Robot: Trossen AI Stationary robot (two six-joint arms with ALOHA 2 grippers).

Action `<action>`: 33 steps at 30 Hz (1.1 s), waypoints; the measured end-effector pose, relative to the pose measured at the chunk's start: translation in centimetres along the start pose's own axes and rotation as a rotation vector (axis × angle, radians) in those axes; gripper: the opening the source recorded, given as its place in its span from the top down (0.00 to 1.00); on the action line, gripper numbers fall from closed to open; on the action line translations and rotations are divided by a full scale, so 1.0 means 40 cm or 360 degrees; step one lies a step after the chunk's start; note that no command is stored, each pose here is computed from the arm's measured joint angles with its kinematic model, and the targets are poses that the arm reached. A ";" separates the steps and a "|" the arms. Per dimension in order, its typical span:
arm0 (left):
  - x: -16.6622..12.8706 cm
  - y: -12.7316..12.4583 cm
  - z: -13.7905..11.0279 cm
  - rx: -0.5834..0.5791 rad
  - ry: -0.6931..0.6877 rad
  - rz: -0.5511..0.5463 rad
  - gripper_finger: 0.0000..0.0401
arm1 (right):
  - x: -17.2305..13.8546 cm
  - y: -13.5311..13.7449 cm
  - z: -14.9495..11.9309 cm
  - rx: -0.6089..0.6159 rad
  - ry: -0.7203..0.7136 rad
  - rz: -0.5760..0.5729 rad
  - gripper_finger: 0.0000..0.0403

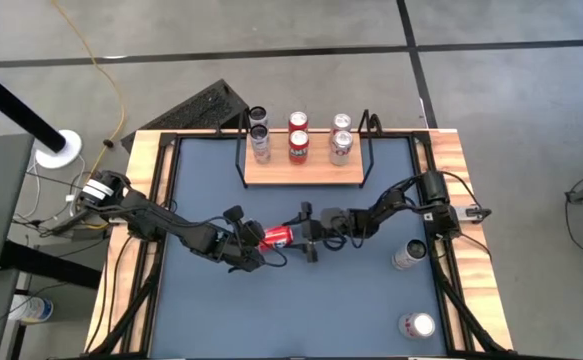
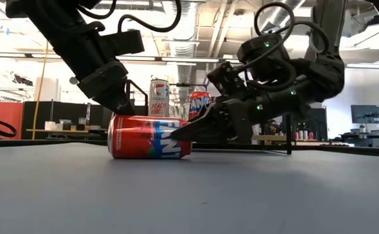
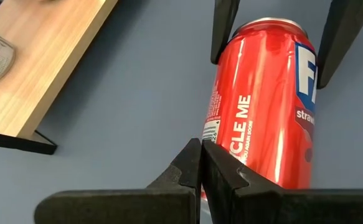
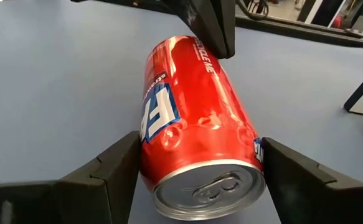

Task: Place canned beverage on shelf
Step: Put the red soda can on the shelf aligned with the other red soda cans

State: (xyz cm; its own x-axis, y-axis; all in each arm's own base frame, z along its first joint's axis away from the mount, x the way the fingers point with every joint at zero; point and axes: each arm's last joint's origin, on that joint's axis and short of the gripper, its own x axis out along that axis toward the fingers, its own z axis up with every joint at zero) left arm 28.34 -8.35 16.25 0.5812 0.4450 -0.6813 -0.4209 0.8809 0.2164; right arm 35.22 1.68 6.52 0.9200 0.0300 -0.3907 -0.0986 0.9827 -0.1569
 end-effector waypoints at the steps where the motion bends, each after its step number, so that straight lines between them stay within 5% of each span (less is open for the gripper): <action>1: 0.000 0.000 0.000 -0.0002 0.0000 0.0000 1.00 | 0.001 0.001 0.001 -0.0001 0.0005 0.0010 0.28; 33: 0.000 -0.002 0.000 -0.0014 0.0005 -0.0023 1.00 | 0.021 -0.013 -0.004 0.0034 0.0196 0.0190 0.28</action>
State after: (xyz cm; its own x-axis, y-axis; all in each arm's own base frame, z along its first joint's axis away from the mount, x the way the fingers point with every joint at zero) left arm 28.39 -8.40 16.23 0.5854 0.4315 -0.6863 -0.4185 0.8859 0.2001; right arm 36.00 1.15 6.14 0.8489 0.1252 -0.5135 -0.1950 0.9772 -0.0841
